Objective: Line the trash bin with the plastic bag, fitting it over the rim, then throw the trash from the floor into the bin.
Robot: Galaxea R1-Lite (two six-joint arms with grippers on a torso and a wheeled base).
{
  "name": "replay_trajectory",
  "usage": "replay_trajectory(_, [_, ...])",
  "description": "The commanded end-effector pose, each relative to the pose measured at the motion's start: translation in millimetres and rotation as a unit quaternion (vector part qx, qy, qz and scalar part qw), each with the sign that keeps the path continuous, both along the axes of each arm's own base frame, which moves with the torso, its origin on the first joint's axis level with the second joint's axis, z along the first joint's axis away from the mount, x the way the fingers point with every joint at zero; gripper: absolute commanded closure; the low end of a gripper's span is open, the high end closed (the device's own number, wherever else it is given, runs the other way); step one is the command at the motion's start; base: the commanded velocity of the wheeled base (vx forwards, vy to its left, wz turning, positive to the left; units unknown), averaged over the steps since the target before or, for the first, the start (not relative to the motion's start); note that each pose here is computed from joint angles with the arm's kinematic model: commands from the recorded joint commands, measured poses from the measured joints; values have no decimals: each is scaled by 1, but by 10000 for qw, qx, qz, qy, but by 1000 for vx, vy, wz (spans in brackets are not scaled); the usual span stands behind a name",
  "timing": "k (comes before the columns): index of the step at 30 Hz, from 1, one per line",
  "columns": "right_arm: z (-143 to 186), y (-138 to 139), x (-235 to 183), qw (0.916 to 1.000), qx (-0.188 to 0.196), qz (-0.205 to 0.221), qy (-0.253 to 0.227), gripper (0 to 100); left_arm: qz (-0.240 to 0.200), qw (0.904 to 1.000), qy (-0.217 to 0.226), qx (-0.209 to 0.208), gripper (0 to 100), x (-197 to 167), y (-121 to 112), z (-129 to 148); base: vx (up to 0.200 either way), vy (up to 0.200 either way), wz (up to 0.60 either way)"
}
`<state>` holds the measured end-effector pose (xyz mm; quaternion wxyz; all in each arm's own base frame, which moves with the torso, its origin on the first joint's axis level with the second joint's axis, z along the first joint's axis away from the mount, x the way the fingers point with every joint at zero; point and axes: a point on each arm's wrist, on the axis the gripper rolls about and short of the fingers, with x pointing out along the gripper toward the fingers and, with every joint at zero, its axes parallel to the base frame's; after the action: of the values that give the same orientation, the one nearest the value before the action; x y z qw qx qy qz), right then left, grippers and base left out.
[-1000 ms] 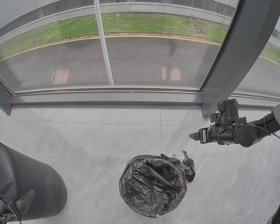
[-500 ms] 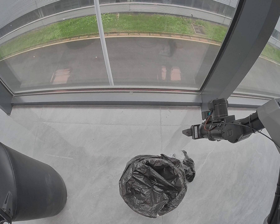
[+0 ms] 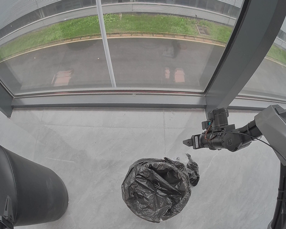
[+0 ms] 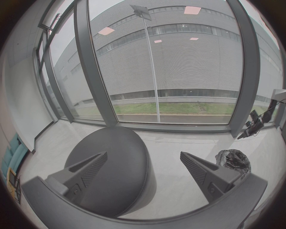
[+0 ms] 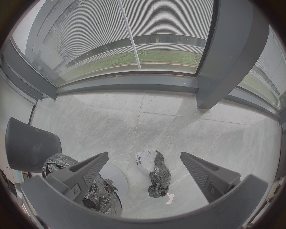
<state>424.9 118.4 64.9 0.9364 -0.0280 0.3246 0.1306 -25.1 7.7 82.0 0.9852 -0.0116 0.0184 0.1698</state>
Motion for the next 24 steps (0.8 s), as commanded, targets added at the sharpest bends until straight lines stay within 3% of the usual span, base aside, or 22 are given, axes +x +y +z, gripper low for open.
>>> replay_trajectory(1, [-19,4,3,9999,-59,85,85,0,-394,9991,-114,85,0,-2,-2,-1,0,0,0])
replay_trajectory(7, [-51,5,11,9983,-458,357,69,0,-945,9954,-121,64,0,-1,-4,-1,0,0,0])
replay_trajectory(13, [-74,0,25,9973,-620,370,131,0,-1034,9924,-110,656,0,0,-5,-1,0,0,0])
replay_trajectory(18, [-88,-5,38,9971,-679,342,79,0,-1555,9871,-206,324,0,0,-7,-1,0,0,0])
replay_trajectory(20, [-95,-5,41,9965,-737,381,103,0,-1613,9866,-257,52,0,0,-7,-1,0,0,0])
replay_trajectory(24, [-106,-4,43,9949,-902,434,135,0,-1574,9871,-285,-13,0,0,-7,-1,0,0,0])
